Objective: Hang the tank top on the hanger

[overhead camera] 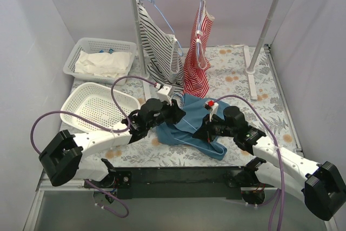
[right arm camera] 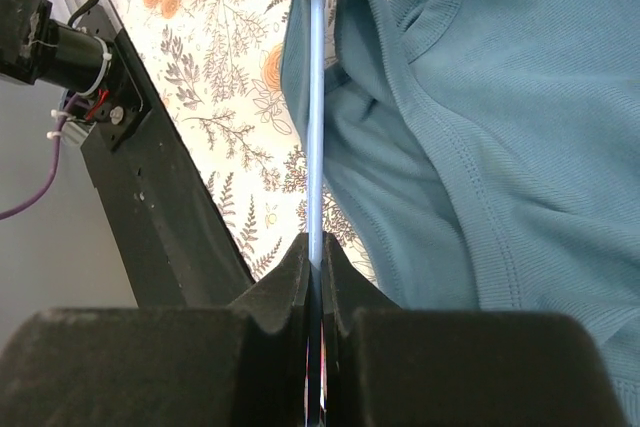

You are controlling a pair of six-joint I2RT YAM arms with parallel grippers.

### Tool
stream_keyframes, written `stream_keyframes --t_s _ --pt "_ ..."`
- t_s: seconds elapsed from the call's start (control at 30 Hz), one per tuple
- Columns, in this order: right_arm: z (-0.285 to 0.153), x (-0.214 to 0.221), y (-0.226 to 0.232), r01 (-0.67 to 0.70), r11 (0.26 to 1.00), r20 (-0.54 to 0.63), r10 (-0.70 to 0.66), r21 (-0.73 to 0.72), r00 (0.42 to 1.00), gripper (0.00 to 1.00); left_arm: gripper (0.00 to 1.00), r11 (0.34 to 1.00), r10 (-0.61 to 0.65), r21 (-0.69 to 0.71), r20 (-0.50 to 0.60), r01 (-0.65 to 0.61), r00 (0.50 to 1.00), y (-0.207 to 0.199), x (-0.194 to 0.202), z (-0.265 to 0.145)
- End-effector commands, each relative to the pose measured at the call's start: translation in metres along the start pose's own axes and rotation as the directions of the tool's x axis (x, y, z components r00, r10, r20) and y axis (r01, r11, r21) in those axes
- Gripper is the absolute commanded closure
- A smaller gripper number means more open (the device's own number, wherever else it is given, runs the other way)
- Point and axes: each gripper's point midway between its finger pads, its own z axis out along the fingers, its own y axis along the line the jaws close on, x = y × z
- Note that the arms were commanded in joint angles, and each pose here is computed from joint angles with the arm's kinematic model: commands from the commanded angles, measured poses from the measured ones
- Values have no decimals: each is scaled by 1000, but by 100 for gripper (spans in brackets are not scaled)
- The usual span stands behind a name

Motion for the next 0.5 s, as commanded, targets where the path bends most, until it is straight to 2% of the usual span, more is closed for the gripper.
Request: stream_keyframes --t_s 0.0,0.03,0.13,0.17,0.2,0.27,0.3,0.37,0.4,0.43,0.47 --pt "-1 -16 2 37 999 41 -38 15 998 99 89 999 34 29 26 -35 999 -10 -13 4" --pt "-2 -19 3 32 999 39 -33 25 999 99 100 999 36 14 20 -36 999 -6 -12 3" --pt "-8 -20 -6 -2 994 19 0 106 1000 96 100 999 48 -19 45 -47 998 -2 -20 -4" --pt "-12 -29 -8 -4 990 39 -1 142 999 90 100 998 54 -35 58 -52 997 0 -24 -6" --pt "-15 -34 -10 -9 986 50 0 166 999 77 100 997 70 -44 64 -67 996 2 -26 -8" --pt "-27 -47 -8 -20 977 80 3 211 997 63 100 995 84 -50 75 -81 994 3 -28 -14" --pt "-33 -55 -14 -32 963 109 2 267 994 52 100 995 89 -60 79 -85 993 5 -29 -16" --pt "-49 -69 -17 -59 940 167 2 336 986 43 100 994 94 -69 85 -88 992 7 -31 -21" --pt "-64 -75 -30 -109 892 198 22 439 980 38 100 993 96 -81 85 -89 992 9 -31 -22" --pt "-75 -80 -34 -142 863 232 30 485 972 37 100 992 97 -86 82 -90 992 10 -30 -24" --pt "-89 -81 -48 -181 801 262 31 571 965 36 100 992 97 -90 88 -89 991 11 -30 -26"
